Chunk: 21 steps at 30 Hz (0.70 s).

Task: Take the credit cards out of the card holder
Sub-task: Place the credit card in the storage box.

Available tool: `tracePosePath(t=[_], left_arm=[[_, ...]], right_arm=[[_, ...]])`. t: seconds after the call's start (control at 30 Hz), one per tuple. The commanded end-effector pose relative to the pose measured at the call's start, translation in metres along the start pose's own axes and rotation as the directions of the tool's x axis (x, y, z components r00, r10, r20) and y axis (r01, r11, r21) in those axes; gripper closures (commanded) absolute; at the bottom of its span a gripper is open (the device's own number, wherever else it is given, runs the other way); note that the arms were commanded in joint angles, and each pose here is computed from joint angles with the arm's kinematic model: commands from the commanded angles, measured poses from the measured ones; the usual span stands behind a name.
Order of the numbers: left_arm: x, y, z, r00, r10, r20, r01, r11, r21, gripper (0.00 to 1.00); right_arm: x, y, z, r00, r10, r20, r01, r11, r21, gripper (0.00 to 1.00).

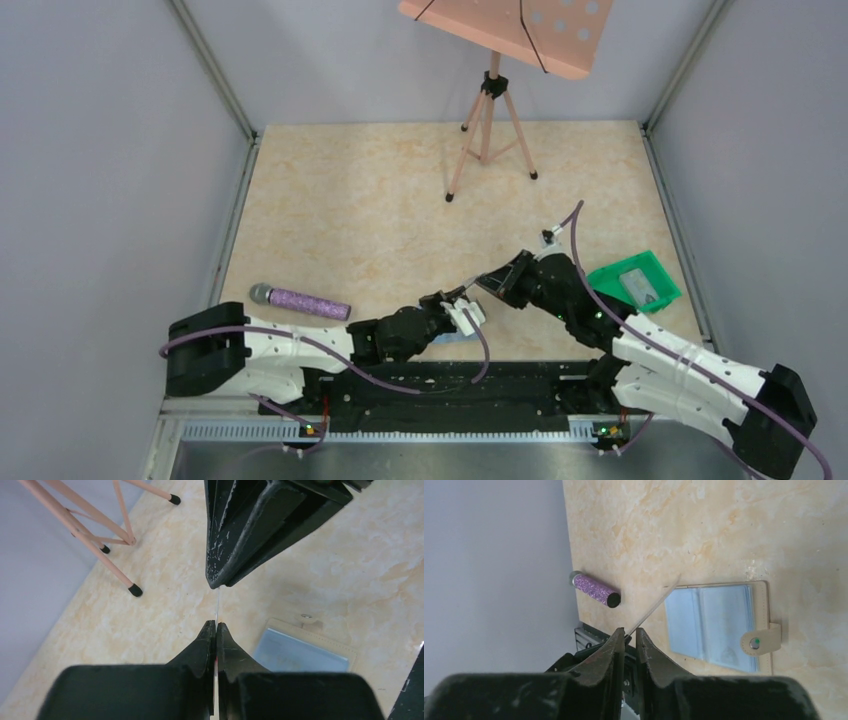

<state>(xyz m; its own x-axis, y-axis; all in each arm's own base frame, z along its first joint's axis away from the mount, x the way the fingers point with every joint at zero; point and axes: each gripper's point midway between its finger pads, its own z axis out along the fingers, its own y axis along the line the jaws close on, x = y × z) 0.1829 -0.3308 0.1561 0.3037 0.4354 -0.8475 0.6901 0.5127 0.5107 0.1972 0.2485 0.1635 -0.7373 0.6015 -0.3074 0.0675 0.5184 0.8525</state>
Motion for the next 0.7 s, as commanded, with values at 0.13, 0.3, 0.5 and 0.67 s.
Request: tracePosePath(t=[0.13, 0.3, 0.5, 0.67], left_arm=[[-0.013, 0.004, -0.005, 0.94, -0.325, -0.098, 0.324, 0.946, -0.034, 1.0], [-0.012, 0.003, -0.008, 0.823, -0.515, -0.238, 0.522, 0.852, -0.039, 1.0], [-0.033, 0.011, -0.017, 0.649, -0.712, -0.268, 0.748, 0.662, 0.052, 1.0], [-0.039, 0.033, -0.028, 0.602, -0.758, -0.25, 0.788, 0.615, 0.034, 1.0]], right_arm=[[-0.022, 0.018, -0.025, 0.966, -0.219, 0.14, 0.241, 0.956, -0.169, 0.57], [-0.036, 0.019, -0.045, 0.884, -0.376, 0.279, 0.436, 0.878, -0.199, 0.53], [-0.034, 0.027, -0.063, 0.83, -0.432, 0.352, 0.533, 0.799, -0.277, 0.53], [-0.028, 0.041, -0.076, 0.831, -0.43, 0.353, 0.543, 0.764, -0.347, 0.46]])
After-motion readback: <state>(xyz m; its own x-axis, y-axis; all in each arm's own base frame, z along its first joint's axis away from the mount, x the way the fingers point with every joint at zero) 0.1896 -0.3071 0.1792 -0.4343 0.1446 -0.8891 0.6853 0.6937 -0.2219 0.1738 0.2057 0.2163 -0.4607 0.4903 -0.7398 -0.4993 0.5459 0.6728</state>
